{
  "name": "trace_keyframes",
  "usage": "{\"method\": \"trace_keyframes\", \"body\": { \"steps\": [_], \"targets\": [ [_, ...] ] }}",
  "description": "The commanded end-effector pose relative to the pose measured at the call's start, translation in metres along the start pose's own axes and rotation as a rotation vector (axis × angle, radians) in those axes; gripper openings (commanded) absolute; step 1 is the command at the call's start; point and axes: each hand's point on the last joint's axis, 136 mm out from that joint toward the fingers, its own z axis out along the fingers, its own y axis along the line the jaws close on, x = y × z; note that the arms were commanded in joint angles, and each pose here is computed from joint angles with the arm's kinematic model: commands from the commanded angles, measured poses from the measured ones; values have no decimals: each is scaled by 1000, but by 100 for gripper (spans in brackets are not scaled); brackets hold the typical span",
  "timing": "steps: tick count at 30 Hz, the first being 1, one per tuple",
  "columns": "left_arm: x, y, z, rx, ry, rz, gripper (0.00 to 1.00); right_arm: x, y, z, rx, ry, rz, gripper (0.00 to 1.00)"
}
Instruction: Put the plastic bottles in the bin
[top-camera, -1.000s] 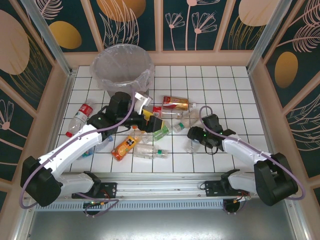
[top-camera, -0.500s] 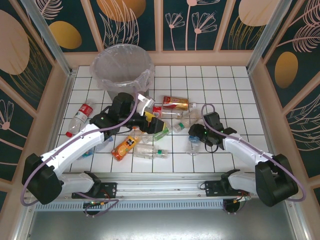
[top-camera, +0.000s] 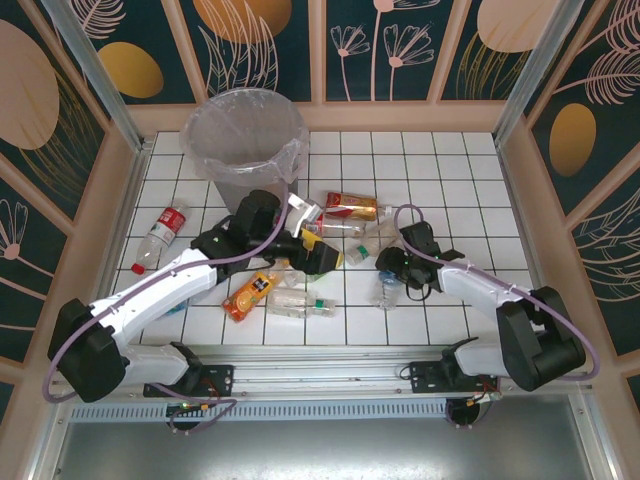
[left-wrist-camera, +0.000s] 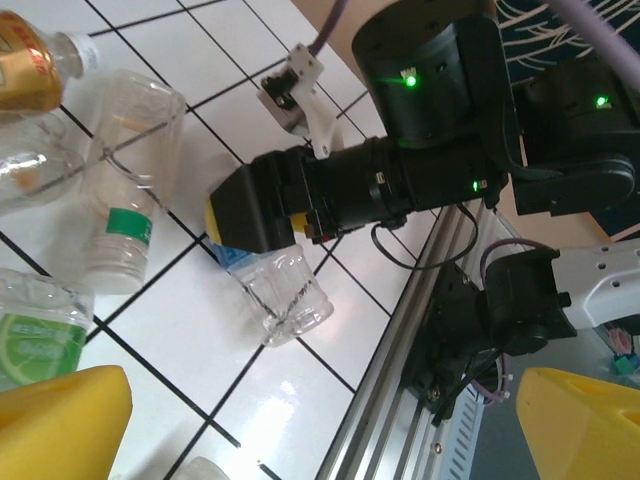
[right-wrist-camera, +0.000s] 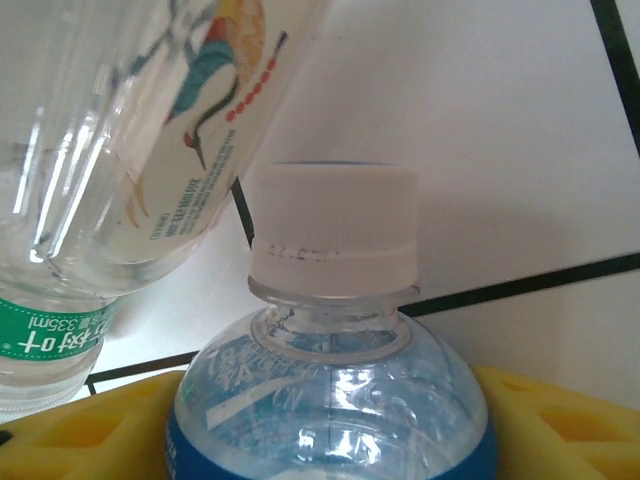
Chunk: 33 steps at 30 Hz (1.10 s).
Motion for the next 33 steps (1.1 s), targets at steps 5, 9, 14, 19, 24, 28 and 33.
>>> {"method": "trace_keyframes", "body": {
  "steps": [5,9,14,19,24,28,33],
  "targets": [
    [6,-1,14,17,-19,-36,98,-30,18,-36,-66,-154,-71,62],
    [3,-7,23,35,-49,-47,97,-40,34,-64,-143,-230,-115,62],
    [0,-13,44,40,-71,-52,97,-51,64,-104,-292,-314,-176,62],
    [0,-15,66,38,-81,-46,96,-55,98,-141,-450,-345,-238,61],
    [-7,-20,76,62,-123,-42,95,-52,124,-167,-584,-348,-274,61],
    [-15,-31,76,120,-150,-37,95,-48,136,-179,-650,-351,-291,62],
    [-16,-42,77,181,-145,-29,96,-45,143,-185,-690,-349,-299,61]
  ]
}}
